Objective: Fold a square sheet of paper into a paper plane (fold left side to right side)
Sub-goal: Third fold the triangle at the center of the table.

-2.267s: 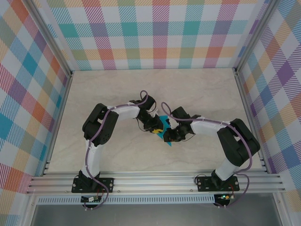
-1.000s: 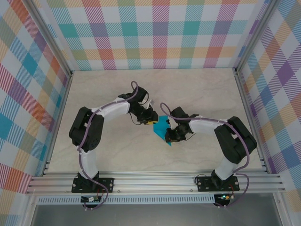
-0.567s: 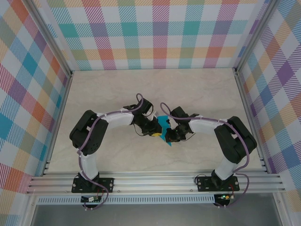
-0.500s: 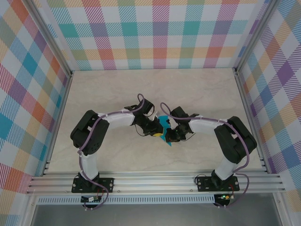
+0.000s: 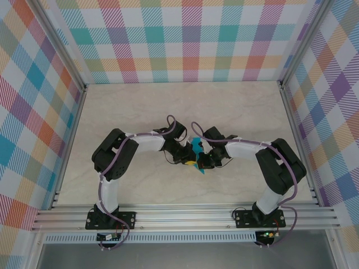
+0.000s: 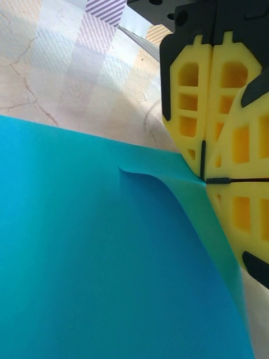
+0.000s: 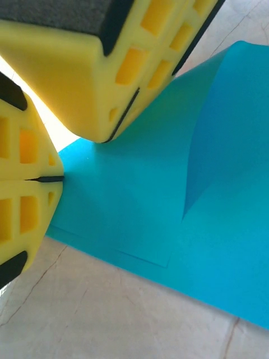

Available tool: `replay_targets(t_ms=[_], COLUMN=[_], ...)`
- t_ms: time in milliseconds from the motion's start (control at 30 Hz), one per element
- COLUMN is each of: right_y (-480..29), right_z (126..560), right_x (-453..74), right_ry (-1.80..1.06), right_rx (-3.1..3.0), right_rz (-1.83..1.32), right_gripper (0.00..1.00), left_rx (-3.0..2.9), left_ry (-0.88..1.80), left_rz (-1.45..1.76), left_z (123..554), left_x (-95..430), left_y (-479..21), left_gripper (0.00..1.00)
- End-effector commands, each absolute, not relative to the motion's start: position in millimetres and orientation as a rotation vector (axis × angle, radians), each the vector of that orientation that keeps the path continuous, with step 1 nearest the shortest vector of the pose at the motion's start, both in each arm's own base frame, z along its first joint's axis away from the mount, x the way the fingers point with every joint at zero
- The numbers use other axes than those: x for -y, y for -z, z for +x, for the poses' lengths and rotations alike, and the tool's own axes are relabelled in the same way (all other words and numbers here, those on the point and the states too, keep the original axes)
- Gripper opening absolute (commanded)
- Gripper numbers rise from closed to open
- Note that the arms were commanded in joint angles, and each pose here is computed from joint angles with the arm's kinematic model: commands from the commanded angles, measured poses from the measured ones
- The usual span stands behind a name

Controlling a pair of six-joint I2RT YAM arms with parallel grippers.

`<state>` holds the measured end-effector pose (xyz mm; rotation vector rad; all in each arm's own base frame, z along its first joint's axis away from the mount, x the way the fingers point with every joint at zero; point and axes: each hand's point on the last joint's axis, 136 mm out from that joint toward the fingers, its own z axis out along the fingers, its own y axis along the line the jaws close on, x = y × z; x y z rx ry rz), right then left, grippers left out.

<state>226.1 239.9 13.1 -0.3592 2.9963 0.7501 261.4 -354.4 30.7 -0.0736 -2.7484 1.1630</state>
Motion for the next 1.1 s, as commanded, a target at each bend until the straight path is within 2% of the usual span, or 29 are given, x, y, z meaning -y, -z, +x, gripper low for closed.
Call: replay_targets(t_ms=[0,267,533,900,1067], right_y=[9.1,8.7,8.6,8.1,5.9], right_z=[209.6,208.6,206.6,206.2,207.8], right_x=[-220.1,-217.8,-214.9,-215.3,-216.9], right_ry=[-0.610,-0.592,-0.578,-0.585,-0.593], right_rx=[-3.117,-3.121,-3.127,-3.125,-3.119], right_rz=[-0.330,-0.333,-0.336,-0.334,-0.333], right_gripper=[0.05,0.03,0.03,0.03,0.03], left_rx=[2.754,2.829,2.884,2.929,2.961], left_ry=[-1.155,-0.958,-0.891,-0.975,-1.057], left_rz=[-0.076,-0.076,-0.063,-0.018,-0.063], left_z=[265.0,265.2,284.7,331.7,335.7], left_x=[358.4,337.7,310.0,273.3,274.2], left_y=[-26.8,-1.7,11.5,-6.6,-40.9], left_gripper=[0.07,0.06,0.06,0.07,0.09])
